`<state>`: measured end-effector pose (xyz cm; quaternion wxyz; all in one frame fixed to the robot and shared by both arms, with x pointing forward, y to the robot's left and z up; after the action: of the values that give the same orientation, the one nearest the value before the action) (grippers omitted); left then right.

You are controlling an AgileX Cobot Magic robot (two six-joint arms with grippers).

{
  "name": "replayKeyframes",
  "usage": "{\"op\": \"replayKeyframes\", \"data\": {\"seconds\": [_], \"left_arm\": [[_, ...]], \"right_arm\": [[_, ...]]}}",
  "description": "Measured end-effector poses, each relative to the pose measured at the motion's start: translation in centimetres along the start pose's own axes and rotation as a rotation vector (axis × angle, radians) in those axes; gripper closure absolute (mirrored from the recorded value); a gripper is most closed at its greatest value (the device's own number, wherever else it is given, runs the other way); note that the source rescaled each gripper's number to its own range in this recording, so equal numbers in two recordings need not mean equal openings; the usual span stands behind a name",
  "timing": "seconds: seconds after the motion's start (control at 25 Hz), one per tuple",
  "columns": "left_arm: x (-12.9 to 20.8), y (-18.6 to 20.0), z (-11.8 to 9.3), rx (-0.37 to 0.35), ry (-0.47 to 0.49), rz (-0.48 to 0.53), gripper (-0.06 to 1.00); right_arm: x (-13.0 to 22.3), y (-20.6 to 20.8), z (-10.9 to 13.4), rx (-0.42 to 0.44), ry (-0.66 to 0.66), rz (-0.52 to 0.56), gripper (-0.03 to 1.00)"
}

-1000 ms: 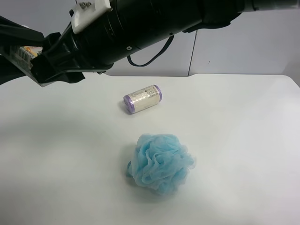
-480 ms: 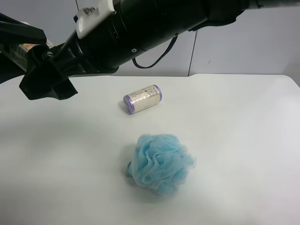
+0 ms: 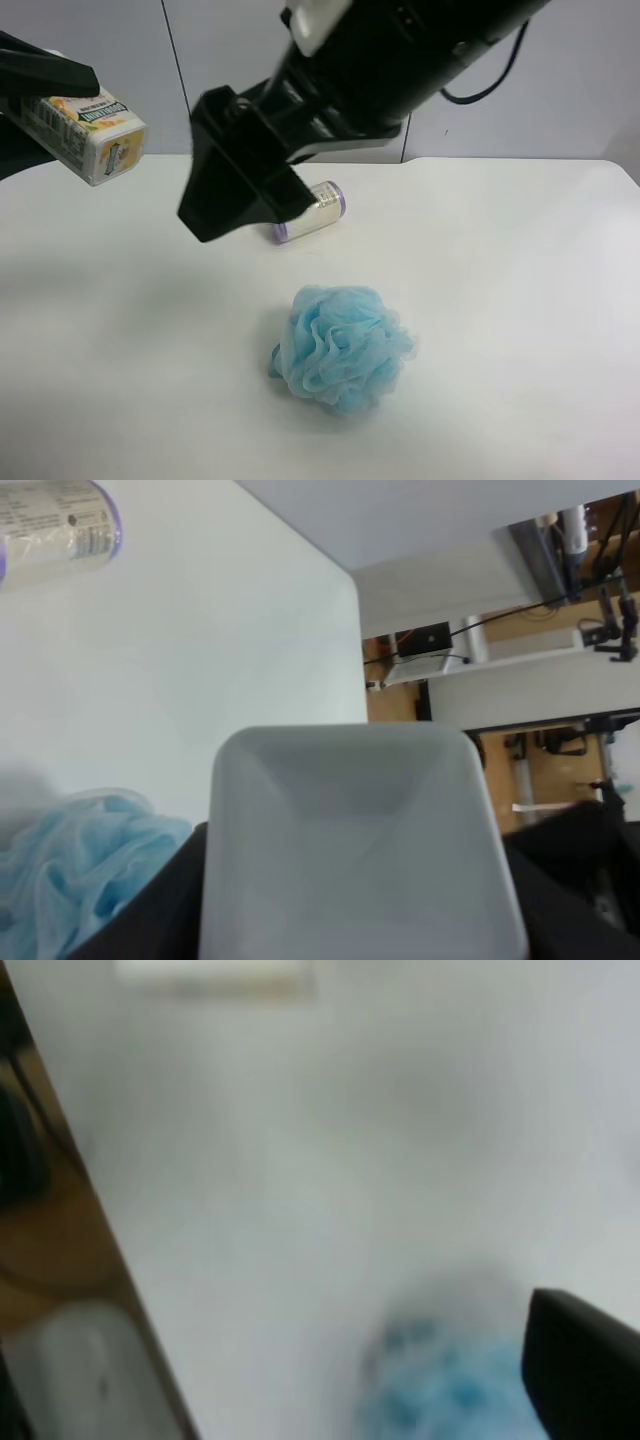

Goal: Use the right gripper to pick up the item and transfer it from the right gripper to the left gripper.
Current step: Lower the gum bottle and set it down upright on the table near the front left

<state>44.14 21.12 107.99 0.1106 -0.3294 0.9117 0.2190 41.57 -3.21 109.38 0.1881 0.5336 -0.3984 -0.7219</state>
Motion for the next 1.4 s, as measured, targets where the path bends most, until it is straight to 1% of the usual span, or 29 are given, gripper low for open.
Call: {"op": "replayKeyframes", "data": {"seconds": [0.08,0.28,0.48,0.68,0.8,0.96,1.12,1.24,1.4], "left_arm": [[0.2,0.0,0.3,-0.018,-0.019,0.018,0.94],[0.9,0.0,0.5,-0.031,-0.039,0.063,0.94],[0.9,0.1,0.5,-0.037,-0.050,0.068,0.94],[1.0,0.1,0.6,-0.038,-0.058,0.071,0.94],[1.0,0.1,0.6,-0.038,-0.070,0.071,0.94],[1.0,0.1,0.6,-0.038,-0.076,0.072,0.94],[1.0,0.1,0.6,-0.038,-0.077,0.072,0.94],[1.1,0.1,0.6,-0.036,-0.078,0.078,0.94],[1.4,0.1,0.5,-0.030,-0.077,0.098,0.94]], "right_arm": [[0.9,1.0,0.3,0.005,-0.017,0.049,-0.02],[3.2,2.9,0.8,0.011,-0.049,0.175,-0.02],[4.4,4.2,0.6,0.076,-0.096,0.178,-0.03],[7.8,5.7,1.6,0.086,-0.118,0.174,-0.03],[10.6,7.0,2.3,0.102,-0.113,0.160,-0.03],[14.9,8.7,3.1,0.149,-0.098,0.117,-0.03],[19.2,10.2,3.6,0.215,-0.084,0.041,-0.03],[22.3,10.4,3.8,0.258,-0.089,-0.011,-0.03],[24.9,10.1,3.8,0.296,-0.097,-0.102,-0.03]]}}
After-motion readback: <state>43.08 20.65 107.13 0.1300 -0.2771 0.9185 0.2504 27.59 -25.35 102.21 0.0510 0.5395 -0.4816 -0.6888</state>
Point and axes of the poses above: a point on each arm's last joint axis where the gripper is mounted, y pointing back along that axis away from the gripper, z along the wrist's bending axis when the last joint is at zero, x = y × z, the point moved 5 cm from there along -y, pointing out along that axis toward the gripper, and after that the axes turned 2 degrees about y, right-handed, at the moved point
